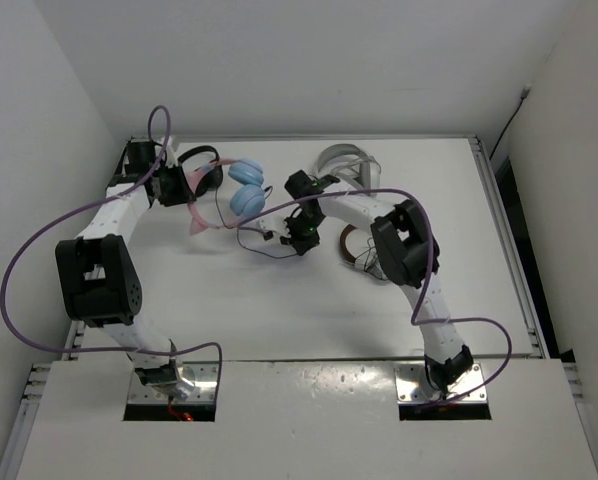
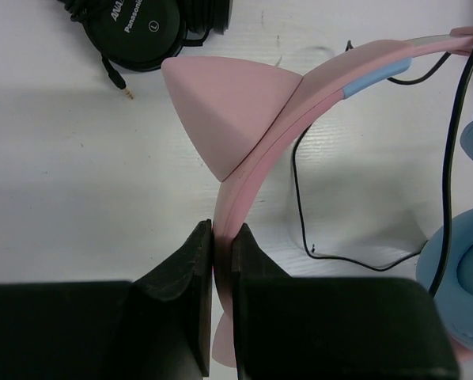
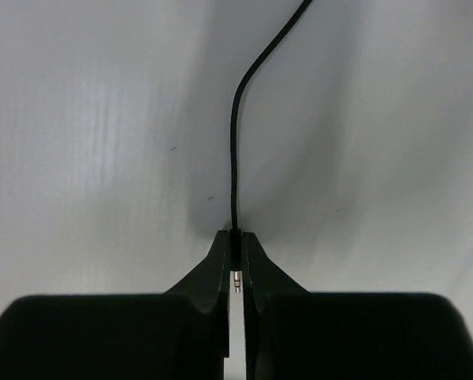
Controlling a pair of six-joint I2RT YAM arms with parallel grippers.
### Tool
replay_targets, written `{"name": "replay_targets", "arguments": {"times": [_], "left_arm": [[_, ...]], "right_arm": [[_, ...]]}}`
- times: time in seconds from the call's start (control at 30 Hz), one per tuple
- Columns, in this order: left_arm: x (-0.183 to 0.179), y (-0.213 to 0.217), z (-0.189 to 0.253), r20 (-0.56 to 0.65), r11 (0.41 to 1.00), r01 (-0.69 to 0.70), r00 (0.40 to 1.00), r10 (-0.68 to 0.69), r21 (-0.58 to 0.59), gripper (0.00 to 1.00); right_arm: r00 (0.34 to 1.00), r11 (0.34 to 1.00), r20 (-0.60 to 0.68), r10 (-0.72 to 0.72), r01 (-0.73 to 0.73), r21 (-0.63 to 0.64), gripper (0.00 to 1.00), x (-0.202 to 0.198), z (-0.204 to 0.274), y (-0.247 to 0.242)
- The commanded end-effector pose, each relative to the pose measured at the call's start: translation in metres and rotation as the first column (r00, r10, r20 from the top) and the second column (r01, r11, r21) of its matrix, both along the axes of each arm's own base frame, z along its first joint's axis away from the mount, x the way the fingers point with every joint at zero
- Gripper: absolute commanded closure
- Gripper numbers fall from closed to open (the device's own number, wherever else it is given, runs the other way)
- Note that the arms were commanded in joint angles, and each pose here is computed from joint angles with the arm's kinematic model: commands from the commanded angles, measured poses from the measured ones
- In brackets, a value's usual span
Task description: Wrap the headphones
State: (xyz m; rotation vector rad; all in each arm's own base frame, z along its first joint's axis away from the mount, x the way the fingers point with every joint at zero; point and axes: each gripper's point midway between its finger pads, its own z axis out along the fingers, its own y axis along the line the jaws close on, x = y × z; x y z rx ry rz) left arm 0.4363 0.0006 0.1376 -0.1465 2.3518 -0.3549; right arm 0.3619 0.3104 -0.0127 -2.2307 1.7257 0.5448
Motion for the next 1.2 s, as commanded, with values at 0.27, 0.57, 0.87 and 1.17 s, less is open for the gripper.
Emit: {"name": "replay_targets", "arguments": {"times": [0.27, 0.57, 0.87, 1.17], "left_arm": [[-0.008, 0.002, 0.041, 0.092, 0.962, -0.274, 0.958, 0.273, -0.004, 1.00], [-0.023, -0.002, 0.036, 0.075, 0.888, -0.457, 0.888, 0.453, 0.054, 1.00], [-0.020, -0.002, 0.009, 0.023, 0.885, -0.454, 0.891, 0.454, 0.104, 1.00], [-0.015, -0.003, -0.003, 0.031, 0.913, -0.363, 0.931, 0.363, 0.187, 1.00]], "right_arm": [[0.998, 0.984, -0.070, 0.001, 0.011, 0.177, 1.00, -0.112, 0.099, 0.053], [0.995, 0.948, -0.005, 0.103, -0.096, 0.303, 1.00, -0.190, 0.177, 0.094], [0.984, 0.909, 0.131, 0.121, -0.163, 0.384, 1.00, -0.213, 0.242, 0.089], [0.957, 0.826, 0.286, 0.050, -0.201, 0.527, 1.00, -0.210, 0.310, 0.083]]}}
